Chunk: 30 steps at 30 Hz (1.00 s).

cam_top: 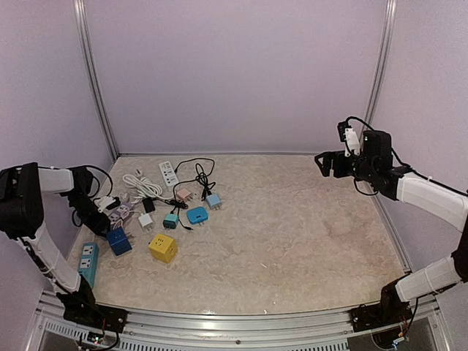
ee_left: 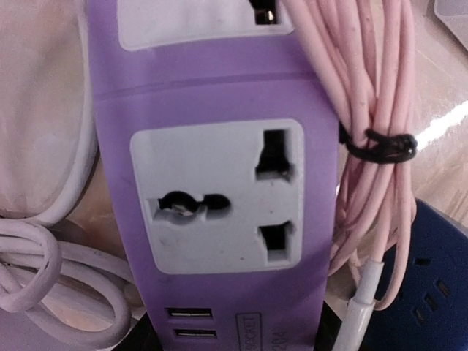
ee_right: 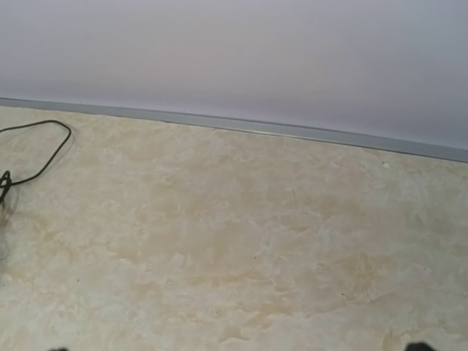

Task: Insert the plug
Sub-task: Pick up the socket from the center of the board.

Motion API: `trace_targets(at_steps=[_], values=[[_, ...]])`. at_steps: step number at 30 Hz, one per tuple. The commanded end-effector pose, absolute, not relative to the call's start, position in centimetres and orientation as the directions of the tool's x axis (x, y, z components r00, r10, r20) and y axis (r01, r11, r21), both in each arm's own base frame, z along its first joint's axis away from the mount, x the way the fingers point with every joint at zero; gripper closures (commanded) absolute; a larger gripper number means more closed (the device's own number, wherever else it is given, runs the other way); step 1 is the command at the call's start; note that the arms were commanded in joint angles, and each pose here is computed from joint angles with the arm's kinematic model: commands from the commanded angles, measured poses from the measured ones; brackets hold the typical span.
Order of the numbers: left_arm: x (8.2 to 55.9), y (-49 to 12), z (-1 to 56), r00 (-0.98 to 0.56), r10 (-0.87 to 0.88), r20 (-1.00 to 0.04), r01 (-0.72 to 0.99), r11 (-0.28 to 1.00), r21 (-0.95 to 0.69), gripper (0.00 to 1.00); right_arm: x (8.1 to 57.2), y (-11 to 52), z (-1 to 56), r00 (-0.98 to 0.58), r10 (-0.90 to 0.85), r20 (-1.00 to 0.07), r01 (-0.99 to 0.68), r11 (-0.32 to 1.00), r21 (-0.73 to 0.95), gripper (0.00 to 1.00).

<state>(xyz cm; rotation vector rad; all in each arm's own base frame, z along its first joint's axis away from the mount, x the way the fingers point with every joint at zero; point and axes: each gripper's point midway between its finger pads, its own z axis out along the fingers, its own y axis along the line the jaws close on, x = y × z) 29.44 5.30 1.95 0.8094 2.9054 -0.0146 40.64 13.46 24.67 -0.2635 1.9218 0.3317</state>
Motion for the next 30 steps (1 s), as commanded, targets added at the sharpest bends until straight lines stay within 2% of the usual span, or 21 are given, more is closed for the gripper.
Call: trace_targets(at_steps=[1,5,10,14,18,21,24,30], values=[[31.6,7.4,5.6,-0.868,0.443,-0.223,0.44,0.895,0.067,1.0,40.4,14.2,26.1,-0.344,-0.019,-0.939,-0.351,0.93,0.11,0.0],[32.9,10.1,10.9,-0.868,0.399,-0.296,0.343,0.912,0.225,1.0,40.2,14.4,26.8,-0.329,-0.015,-0.944,-0.354,0.929,0.109,0.0],[33.2,10.1,19.8,-0.77,0.469,-0.432,0.322,0.871,0.371,1.0,39.9,14.8,28.4,-0.294,-0.009,-0.956,-0.36,0.927,0.102,0.0],[31.9,7.8,25.7,-0.667,0.552,-0.501,0.364,0.828,0.427,1.0,39.2,15.4,29.2,-0.287,-0.018,-0.958,-0.382,0.919,0.097,0.0],[30.1,2.8,28.2,-0.564,0.654,-0.503,0.486,0.756,0.438,1.0,38.1,17.7,31.1,-0.247,-0.033,-0.968,-0.485,0.87,0.094,0.0],[28.8,-1.2,27.0,-0.508,0.713,-0.484,0.602,0.695,0.392,1.0,37.2,20.2,31.8,-0.219,-0.051,-0.974,-0.569,0.818,0.085,0.0],[28.2,-3.3,22.7,-0.533,0.721,-0.443,0.675,0.678,0.293,1.0,36.4,22.5,32.1,-0.202,-0.082,-0.976,-0.619,0.783,0.062,0.0],[27.6,-2.8,15.4,-0.655,0.676,-0.339,0.656,0.73,0.19,1.0,35.5,25.2,31.4,-0.176,-0.142,-0.974,-0.649,0.761,0.007,0.0]])
